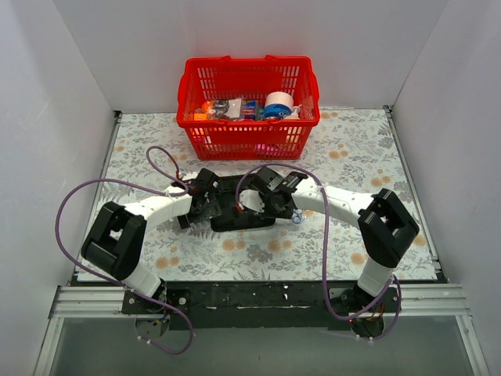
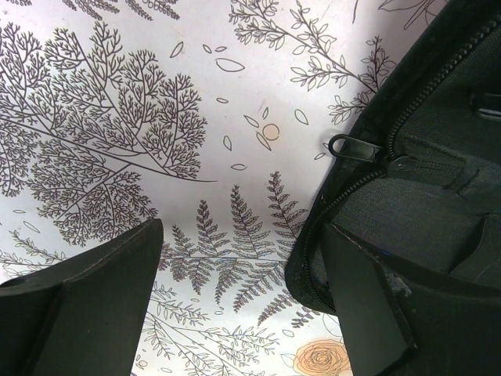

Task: Sort the hair-cutting tools
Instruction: Place the scissors in the hairdressing tool bag.

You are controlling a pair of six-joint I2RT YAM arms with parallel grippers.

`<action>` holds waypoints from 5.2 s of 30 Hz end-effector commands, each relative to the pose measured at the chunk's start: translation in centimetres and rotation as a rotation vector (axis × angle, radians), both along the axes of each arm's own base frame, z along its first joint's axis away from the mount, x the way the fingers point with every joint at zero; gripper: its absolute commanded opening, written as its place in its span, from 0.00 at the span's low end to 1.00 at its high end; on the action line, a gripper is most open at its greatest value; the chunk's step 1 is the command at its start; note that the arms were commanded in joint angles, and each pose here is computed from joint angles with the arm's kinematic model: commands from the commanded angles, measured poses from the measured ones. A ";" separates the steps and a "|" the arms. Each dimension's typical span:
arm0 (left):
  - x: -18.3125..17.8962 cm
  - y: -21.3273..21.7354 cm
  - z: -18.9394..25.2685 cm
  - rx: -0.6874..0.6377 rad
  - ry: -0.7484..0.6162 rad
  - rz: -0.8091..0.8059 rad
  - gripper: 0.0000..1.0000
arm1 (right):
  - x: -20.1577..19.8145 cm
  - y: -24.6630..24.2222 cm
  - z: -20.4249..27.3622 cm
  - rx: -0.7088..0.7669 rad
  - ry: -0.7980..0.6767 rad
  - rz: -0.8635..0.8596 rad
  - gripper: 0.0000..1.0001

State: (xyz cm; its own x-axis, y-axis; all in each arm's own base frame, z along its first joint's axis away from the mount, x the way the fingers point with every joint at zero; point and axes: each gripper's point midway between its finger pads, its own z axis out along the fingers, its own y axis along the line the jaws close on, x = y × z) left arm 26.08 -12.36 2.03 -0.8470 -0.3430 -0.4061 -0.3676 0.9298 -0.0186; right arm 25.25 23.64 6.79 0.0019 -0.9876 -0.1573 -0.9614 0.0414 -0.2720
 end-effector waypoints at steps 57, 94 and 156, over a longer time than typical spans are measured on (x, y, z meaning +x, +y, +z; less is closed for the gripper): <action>-1.3 -0.8 -0.8 -0.054 0.029 -0.032 0.83 | 0.0 9.7 -2.5 0.029 0.089 0.364 0.01; -1.7 -1.3 -1.2 -0.076 0.047 -0.039 0.83 | 0.2 15.3 -2.2 0.205 -0.007 0.230 0.01; -0.3 -4.1 -3.4 -0.195 0.043 0.005 0.61 | -7.3 10.5 -1.4 0.333 0.170 -0.068 0.01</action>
